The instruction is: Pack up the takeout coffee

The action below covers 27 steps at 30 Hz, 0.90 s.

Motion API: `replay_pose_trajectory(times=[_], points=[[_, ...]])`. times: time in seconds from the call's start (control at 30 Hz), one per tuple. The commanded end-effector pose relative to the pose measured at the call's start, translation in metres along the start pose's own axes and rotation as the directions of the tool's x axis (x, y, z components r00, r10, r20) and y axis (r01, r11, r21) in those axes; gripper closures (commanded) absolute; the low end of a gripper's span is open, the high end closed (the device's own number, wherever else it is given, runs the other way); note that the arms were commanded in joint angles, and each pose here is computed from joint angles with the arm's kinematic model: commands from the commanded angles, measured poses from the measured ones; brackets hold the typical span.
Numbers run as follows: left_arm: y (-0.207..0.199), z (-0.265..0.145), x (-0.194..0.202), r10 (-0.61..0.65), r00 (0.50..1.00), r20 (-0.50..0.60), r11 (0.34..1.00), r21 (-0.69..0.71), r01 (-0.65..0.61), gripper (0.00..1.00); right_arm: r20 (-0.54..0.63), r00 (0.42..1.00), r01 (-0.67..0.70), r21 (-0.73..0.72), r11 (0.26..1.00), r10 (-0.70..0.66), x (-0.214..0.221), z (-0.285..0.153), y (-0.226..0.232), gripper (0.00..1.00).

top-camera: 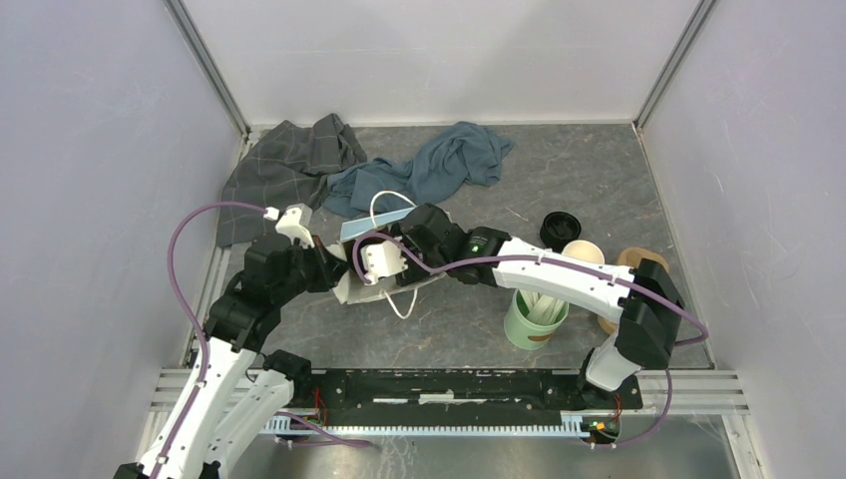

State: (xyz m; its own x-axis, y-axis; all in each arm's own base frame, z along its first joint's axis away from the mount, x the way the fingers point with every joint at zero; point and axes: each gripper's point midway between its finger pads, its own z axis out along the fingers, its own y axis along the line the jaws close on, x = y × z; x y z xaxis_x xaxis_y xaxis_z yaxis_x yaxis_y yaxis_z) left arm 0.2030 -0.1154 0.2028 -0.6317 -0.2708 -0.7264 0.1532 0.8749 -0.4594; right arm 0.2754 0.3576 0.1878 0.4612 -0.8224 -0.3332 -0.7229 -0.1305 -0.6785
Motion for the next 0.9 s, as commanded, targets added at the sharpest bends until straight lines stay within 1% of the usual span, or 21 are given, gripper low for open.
replay_pose_trajectory(times=[0.0,0.1,0.23,0.37,0.57,0.87], points=[[-0.008,-0.003,0.001,0.007,1.000,0.001,0.999,0.044,-0.007,0.98,0.061,0.996,0.061,0.045,0.997,-0.064,-0.014,0.003,-0.018,1.00],[-0.009,-0.003,0.001,0.009,1.000,0.002,0.999,0.048,-0.009,0.98,0.053,0.995,0.080,0.036,0.996,-0.082,-0.010,0.013,-0.016,1.00],[-0.010,-0.004,0.001,0.013,1.000,-0.002,0.998,0.055,-0.013,0.98,0.071,0.993,0.097,0.016,0.995,-0.098,-0.011,0.023,-0.012,1.00],[-0.011,-0.004,0.001,0.014,1.000,-0.004,0.998,0.056,-0.014,0.98,0.079,0.993,0.089,0.017,0.996,-0.090,-0.006,0.029,-0.010,1.00],[-0.011,-0.004,0.002,0.016,1.000,-0.009,0.998,0.057,-0.015,0.98,0.042,0.996,0.077,0.025,0.997,-0.078,0.007,0.033,-0.014,1.00],[-0.011,-0.003,0.003,0.016,1.000,-0.015,0.998,0.057,-0.015,0.98,0.072,0.995,0.070,0.016,0.997,-0.071,0.010,0.041,-0.010,1.00]])
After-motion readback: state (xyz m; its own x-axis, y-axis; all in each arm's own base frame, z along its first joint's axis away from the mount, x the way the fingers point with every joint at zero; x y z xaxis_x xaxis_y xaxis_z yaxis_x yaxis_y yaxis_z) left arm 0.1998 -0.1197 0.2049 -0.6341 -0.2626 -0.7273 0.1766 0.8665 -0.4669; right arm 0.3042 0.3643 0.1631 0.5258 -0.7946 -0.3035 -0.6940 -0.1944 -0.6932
